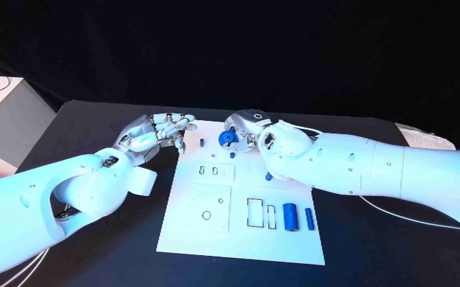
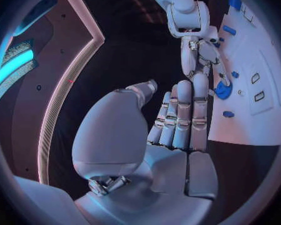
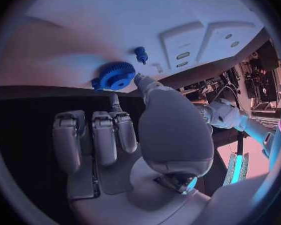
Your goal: Assemble the parts on the task board
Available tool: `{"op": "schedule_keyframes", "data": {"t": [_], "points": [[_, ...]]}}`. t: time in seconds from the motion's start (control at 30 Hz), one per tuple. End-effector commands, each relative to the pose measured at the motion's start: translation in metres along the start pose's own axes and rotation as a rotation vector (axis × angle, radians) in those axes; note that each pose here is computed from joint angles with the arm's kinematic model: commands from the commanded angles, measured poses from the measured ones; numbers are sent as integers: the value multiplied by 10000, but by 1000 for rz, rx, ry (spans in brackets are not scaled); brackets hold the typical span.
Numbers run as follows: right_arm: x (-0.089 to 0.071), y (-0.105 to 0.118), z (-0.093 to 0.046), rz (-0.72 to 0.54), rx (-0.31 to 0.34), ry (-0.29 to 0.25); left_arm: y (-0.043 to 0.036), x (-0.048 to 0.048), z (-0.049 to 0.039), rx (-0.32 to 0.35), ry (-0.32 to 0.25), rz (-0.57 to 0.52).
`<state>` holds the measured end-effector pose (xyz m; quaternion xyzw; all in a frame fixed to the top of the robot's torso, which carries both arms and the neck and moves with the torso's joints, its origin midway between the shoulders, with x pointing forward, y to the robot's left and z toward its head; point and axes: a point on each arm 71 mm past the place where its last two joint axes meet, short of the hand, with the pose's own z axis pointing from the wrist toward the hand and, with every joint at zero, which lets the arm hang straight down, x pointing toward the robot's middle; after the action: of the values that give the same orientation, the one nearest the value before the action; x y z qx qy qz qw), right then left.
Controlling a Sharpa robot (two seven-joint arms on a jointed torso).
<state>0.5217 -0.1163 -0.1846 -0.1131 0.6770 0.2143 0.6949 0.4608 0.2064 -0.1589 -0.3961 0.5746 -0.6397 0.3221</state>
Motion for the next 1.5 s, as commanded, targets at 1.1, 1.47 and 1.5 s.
{"op": "schedule_keyframes", "data": {"t": [1.1,1.47,1.5], "points": [[108,-117,-100,73,33,103,-7,20,10,0,19,-9],[85,-153,-177,70,29,68,-7,12,5,-2,14,-8],[75,-155,-188,74,27,56,-7,11,5,-2,14,-7]]}}
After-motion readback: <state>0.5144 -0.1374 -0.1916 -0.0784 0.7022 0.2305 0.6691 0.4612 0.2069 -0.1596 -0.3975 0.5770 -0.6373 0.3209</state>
